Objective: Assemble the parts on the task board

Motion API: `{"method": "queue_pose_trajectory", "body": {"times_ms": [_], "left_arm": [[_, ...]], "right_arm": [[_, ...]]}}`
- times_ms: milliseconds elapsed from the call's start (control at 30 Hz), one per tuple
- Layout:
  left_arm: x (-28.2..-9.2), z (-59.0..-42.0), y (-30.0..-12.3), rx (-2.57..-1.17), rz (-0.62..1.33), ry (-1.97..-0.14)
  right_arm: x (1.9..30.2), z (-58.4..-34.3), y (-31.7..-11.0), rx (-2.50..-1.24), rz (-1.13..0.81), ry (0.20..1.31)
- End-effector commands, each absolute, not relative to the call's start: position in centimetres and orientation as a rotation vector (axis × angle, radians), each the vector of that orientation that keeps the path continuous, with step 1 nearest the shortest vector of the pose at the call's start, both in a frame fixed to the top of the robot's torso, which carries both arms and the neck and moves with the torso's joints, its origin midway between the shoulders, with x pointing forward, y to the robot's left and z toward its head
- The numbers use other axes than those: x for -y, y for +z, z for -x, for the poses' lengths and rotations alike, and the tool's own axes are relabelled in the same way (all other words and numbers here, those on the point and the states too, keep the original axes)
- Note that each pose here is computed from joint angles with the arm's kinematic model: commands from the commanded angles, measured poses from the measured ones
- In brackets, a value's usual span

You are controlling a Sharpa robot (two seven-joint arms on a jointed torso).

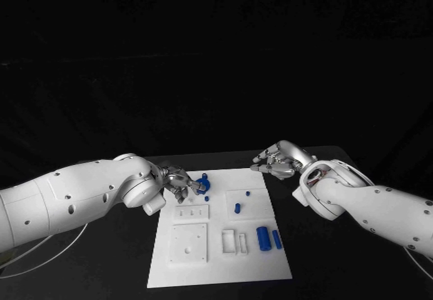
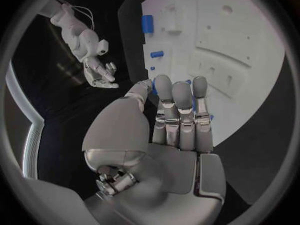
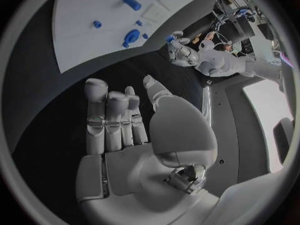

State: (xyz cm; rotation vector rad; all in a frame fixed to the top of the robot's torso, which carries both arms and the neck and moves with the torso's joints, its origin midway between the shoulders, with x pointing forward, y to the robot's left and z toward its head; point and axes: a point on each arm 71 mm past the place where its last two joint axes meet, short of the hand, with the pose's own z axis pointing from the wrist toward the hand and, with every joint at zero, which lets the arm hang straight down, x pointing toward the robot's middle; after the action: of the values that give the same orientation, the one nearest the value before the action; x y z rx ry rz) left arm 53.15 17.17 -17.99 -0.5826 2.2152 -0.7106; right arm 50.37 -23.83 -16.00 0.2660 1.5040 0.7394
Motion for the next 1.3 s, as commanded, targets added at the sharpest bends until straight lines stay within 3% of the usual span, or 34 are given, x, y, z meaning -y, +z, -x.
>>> {"method": "queue_pose_trajectory", "body": {"times_ms": [33, 300, 700, 1300], "left_arm": [[-17.5, -53.1, -18.3, -2.271, 0.486, -0.467], [-16.9, -53.3, -18.1, -2.197, 0.377, -0.344], [-15.7, -53.4, -17.9, -2.055, 0.315, -0.31], [-15.2, -52.8, -20.4, -2.072, 0.324, -0.288]], "right_arm": [[24.5, -50.8, -15.7, -1.474, -0.315, 0.766], [25.1, -51.5, -15.3, -1.449, -0.335, 0.758], [24.8, -51.8, -15.1, -1.433, -0.323, 0.761], [24.4, -51.7, -15.0, -1.435, -0.307, 0.764]]}}
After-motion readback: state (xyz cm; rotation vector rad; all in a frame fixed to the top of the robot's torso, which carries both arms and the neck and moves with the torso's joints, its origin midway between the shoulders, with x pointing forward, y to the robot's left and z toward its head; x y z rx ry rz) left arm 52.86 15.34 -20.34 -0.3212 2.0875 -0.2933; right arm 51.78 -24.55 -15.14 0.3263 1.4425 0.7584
